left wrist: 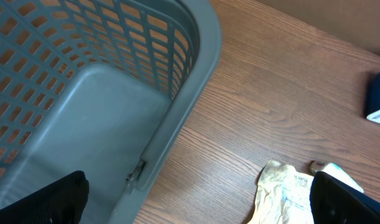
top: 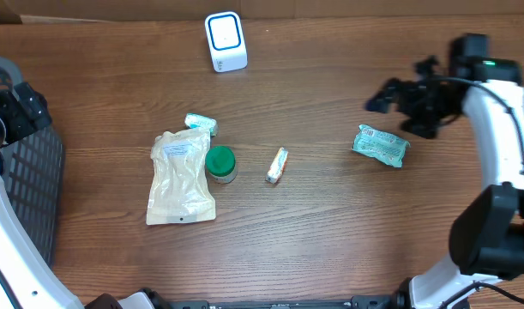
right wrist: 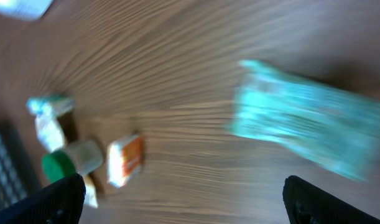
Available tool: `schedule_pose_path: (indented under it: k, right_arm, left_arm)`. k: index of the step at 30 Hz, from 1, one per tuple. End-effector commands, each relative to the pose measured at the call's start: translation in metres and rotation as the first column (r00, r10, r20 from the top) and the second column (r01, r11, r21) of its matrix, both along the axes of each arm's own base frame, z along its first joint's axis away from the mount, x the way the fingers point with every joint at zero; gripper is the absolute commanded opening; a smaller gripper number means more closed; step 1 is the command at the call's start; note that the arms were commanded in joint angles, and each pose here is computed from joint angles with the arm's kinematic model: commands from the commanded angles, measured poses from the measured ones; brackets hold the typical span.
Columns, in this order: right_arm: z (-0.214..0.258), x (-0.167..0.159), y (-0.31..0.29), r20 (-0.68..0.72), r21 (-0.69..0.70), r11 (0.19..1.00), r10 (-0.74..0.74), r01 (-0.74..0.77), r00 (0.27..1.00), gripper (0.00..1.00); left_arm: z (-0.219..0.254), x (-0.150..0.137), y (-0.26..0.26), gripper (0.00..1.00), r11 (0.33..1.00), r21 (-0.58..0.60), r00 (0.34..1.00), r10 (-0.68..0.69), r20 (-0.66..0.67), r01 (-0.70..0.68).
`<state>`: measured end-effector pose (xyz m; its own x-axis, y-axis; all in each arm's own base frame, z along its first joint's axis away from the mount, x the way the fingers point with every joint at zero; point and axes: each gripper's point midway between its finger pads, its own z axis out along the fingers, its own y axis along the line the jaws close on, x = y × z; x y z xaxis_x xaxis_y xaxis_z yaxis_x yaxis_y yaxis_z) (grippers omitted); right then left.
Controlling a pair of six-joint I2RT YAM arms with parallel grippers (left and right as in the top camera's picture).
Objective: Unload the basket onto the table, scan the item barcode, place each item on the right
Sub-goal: 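Move the right gripper over the orange packet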
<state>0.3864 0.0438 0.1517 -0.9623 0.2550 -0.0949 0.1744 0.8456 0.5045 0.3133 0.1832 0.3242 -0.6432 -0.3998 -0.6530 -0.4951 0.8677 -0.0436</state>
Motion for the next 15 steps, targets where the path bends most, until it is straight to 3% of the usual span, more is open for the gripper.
schedule_pose_path:
  k: [1,5,8,15]
  right_arm:
    - [0.004,-0.006,0.055,0.025,0.056,0.99,0.128,-0.129,0.991,1.0]
    - [0.0,-0.019,0.105,0.038,0.053,0.964,0.26,-0.262,0.965,1.0]
    - [-0.003,-0.029,0.133,0.044,0.016,0.942,0.335,-0.336,0.941,0.78]
    - [-0.023,-0.027,0.137,-0.024,-0.261,0.963,0.059,-0.064,0.998,0.74]
  left_arm:
    - [0.011,-0.001,0.001,0.99,1.0,0.028,1.0,-0.005,0.022,0.004]
    - [0.011,-0.001,0.001,1.0,1.0,0.028,1.0,-0.005,0.022,0.004]
    - [0.011,-0.001,0.001,1.0,1.0,0.028,1.0,-0.005,0.022,0.004]
    - [0.011,-0.001,0.001,1.0,1.0,0.028,1.0,-0.005,0.022,0.004]
